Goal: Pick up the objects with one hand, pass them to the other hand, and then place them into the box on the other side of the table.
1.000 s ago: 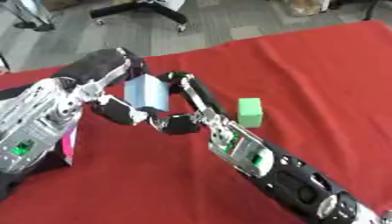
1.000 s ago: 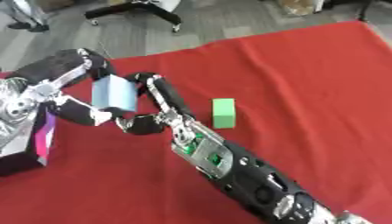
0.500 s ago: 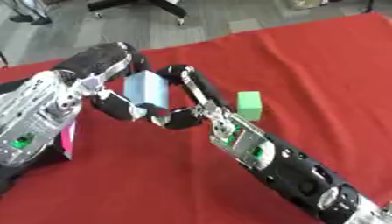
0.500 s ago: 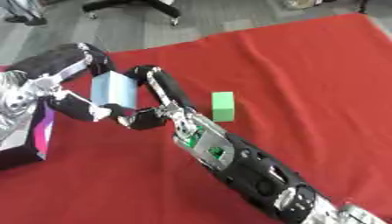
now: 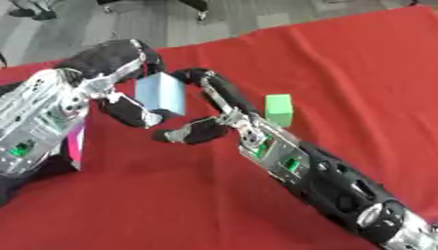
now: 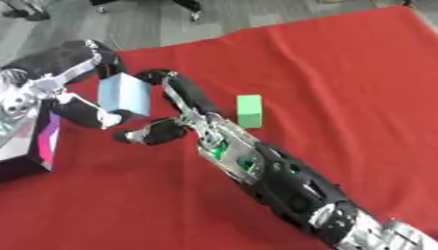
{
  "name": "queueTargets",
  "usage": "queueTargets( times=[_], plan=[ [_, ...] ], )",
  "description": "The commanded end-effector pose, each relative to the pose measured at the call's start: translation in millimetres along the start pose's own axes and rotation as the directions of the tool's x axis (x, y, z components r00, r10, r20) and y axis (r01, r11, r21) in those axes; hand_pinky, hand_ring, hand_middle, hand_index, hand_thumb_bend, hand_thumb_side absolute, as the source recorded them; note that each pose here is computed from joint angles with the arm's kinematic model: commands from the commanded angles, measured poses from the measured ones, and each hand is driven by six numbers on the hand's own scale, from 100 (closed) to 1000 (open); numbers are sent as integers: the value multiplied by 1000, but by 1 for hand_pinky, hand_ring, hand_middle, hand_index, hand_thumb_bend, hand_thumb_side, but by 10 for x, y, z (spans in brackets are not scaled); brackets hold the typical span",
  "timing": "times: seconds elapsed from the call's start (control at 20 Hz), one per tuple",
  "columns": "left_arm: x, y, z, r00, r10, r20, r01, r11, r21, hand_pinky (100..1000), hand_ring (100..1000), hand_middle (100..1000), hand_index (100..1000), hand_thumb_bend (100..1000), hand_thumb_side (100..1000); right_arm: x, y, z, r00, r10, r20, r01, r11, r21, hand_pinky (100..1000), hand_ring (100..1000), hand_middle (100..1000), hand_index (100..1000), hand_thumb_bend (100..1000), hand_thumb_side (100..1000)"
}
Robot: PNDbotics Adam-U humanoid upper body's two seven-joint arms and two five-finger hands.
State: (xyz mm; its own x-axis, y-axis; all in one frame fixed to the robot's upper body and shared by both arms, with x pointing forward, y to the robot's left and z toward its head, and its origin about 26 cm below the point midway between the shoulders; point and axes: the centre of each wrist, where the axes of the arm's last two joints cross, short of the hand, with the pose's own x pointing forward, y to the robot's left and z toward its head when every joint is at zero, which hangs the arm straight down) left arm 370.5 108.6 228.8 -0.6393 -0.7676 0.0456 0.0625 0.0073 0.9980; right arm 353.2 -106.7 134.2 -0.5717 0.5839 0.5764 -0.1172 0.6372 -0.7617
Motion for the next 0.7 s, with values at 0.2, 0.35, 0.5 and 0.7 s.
queueTargets(
  times=[0.2, 0.35, 0.5, 0.7],
  plan=[
    [-138, 122, 103, 999, -22, -36, 22, 1000, 17, 717, 546, 364, 386, 329, 100, 52, -132, -12, 998, 64, 29, -64, 998, 8, 869, 862, 763, 877, 761, 534],
    [-180, 132, 143, 999, -13, -46, 13, 1000, 7, 716, 544, 362, 383, 330, 100, 39, -141, -5, 997, 80, 19, -80, 997, 21, 871, 864, 766, 881, 760, 544],
    [-221, 145, 194, 998, -11, -55, 11, 1000, -1, 714, 543, 361, 382, 333, 100, 18, -144, 3, 996, 88, 1, -88, 996, 30, 872, 866, 769, 883, 760, 552],
    [-347, 150, 298, 995, 16, -102, -18, 1000, -12, 713, 539, 357, 379, 328, 100, -4, -171, 18, 995, 94, -15, -94, 995, 29, 869, 865, 768, 881, 759, 546]
  ],
)
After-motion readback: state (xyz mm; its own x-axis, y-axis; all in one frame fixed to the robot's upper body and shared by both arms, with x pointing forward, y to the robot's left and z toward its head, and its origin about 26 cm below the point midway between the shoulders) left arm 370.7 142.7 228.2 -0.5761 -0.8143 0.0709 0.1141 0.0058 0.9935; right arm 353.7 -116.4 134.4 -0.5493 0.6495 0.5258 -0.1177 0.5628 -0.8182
